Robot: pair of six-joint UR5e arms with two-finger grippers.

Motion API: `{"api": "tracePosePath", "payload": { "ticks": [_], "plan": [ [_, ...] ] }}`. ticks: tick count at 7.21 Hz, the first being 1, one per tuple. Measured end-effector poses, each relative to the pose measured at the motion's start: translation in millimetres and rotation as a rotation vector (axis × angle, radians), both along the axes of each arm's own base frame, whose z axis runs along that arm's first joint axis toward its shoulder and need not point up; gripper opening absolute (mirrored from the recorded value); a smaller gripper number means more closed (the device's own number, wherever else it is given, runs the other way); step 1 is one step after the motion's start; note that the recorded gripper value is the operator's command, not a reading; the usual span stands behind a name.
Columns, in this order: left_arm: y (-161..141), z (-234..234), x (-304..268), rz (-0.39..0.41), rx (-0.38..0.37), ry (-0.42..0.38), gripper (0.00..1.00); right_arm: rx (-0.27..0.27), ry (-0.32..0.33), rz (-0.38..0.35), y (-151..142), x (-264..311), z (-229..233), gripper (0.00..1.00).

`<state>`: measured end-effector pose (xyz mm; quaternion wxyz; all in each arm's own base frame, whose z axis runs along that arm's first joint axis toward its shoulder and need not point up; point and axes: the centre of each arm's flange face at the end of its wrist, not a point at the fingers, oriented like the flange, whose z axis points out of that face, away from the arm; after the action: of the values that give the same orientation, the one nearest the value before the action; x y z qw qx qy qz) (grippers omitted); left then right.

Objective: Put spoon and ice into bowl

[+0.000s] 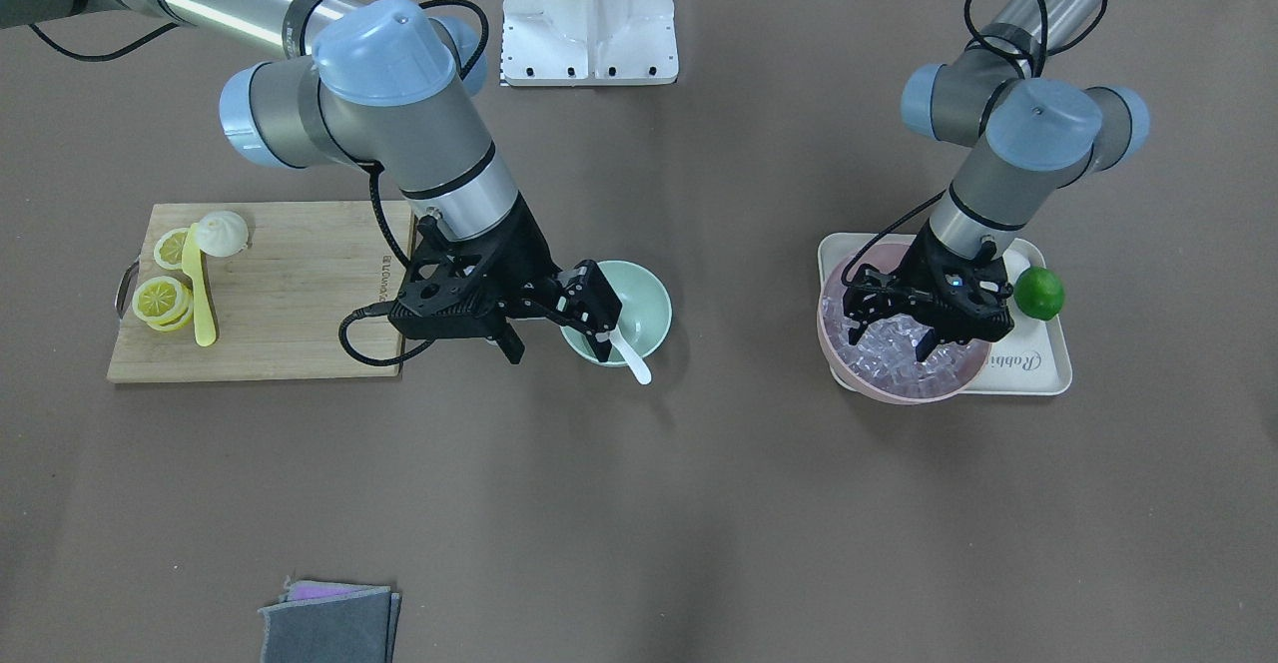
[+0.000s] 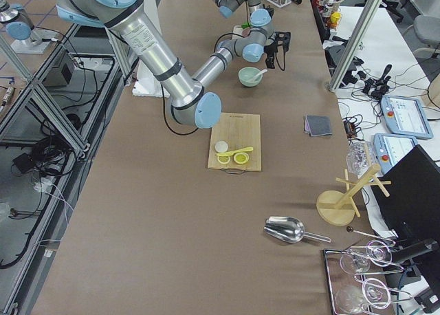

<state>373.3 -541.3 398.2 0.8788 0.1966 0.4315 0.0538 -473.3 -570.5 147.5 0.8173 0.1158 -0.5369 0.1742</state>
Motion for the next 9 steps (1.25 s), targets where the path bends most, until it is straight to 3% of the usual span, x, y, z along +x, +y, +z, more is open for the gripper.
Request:
{"api": "tracePosePath", "payload": {
  "ticks": [2,4,9],
  "plan": [
    [2.3,-2.8,2.7,-0.001,0.005,0.002,0.32,0.0,-0.001,0.002,0.5,0.1,0.1,1.0],
    [4.3,-9.4,1.9,0.0,0.009,0.014,0.03,0.001,-0.002,0.003,0.8,0.3,0.0,1.0],
    [9.5,-24.0,-4.0,-0.006,0.005,0.042,0.0,-0.005,-0.004,0.011,1.2,1.4,2.4,1.0]
  ]
}}
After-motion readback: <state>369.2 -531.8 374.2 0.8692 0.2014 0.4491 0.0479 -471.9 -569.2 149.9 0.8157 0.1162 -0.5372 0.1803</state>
